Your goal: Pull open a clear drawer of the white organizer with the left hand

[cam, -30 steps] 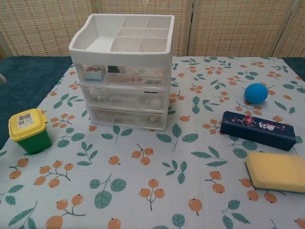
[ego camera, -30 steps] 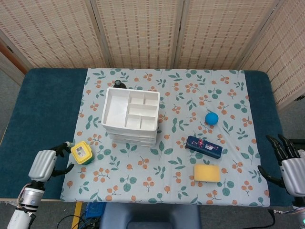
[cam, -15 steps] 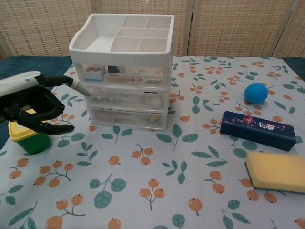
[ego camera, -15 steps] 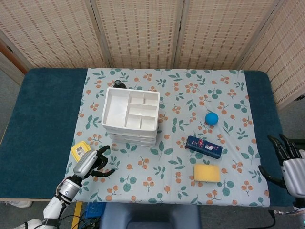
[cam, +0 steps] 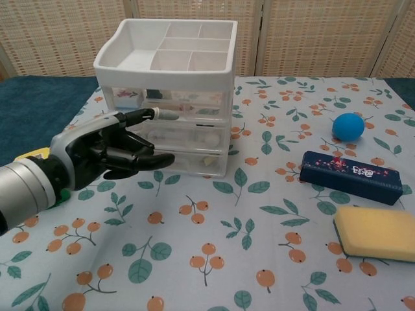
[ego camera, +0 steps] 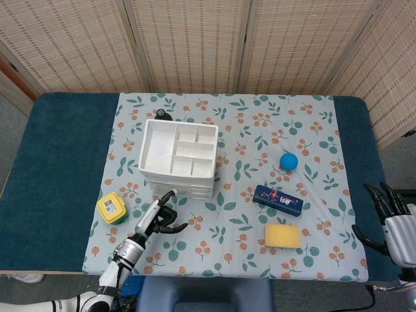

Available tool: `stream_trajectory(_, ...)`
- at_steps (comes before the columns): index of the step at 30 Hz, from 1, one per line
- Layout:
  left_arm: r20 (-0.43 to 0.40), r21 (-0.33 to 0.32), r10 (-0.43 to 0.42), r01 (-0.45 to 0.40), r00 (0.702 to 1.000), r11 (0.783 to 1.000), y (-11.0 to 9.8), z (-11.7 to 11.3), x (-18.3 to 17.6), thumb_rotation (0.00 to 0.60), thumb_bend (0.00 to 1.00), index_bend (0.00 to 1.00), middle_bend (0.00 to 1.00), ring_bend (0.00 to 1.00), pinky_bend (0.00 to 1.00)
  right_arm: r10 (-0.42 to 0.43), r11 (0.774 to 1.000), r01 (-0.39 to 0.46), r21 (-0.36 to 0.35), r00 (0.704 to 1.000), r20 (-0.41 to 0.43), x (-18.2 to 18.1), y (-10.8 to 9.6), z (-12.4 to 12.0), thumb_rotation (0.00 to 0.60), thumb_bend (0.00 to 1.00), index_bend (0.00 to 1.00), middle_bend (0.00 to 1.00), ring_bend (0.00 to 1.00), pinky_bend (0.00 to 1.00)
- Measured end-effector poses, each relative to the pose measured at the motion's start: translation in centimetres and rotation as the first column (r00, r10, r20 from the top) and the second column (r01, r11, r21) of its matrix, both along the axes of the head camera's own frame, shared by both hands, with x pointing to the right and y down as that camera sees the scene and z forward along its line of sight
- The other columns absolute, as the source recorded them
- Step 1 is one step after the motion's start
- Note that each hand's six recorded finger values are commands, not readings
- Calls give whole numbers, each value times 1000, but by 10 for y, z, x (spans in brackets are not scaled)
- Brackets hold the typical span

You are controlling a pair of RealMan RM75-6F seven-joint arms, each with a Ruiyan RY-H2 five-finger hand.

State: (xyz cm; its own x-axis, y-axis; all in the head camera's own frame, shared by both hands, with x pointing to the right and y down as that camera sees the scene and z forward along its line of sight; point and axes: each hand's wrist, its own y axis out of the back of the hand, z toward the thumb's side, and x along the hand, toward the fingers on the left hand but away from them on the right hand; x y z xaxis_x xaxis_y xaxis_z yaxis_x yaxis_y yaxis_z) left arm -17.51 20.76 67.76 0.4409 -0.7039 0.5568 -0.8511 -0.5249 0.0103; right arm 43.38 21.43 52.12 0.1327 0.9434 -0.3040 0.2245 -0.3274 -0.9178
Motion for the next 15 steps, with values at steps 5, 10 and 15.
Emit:
stream_trajectory(5,-16,-32,-61,60,998,998,-2,11,10,600,208,183,942,1000,1000,5,1000,-5,-3,1000,0,1,1,1,600,289,0,132,14,73)
stream_trajectory(10,-41,-61,-134,131,990,989,-4,14,13,600,208,183,942,1000,1000,12,1000,-12,-2,1000,-3,4,2,0,600,289,0,132,14,73)
stream_trajectory(15,-69,-78,-181,176,981,981,-5,13,15,600,208,183,942,1000,1000,17,1000,-17,-5,1000,-2,5,3,1,600,289,0,132,14,73)
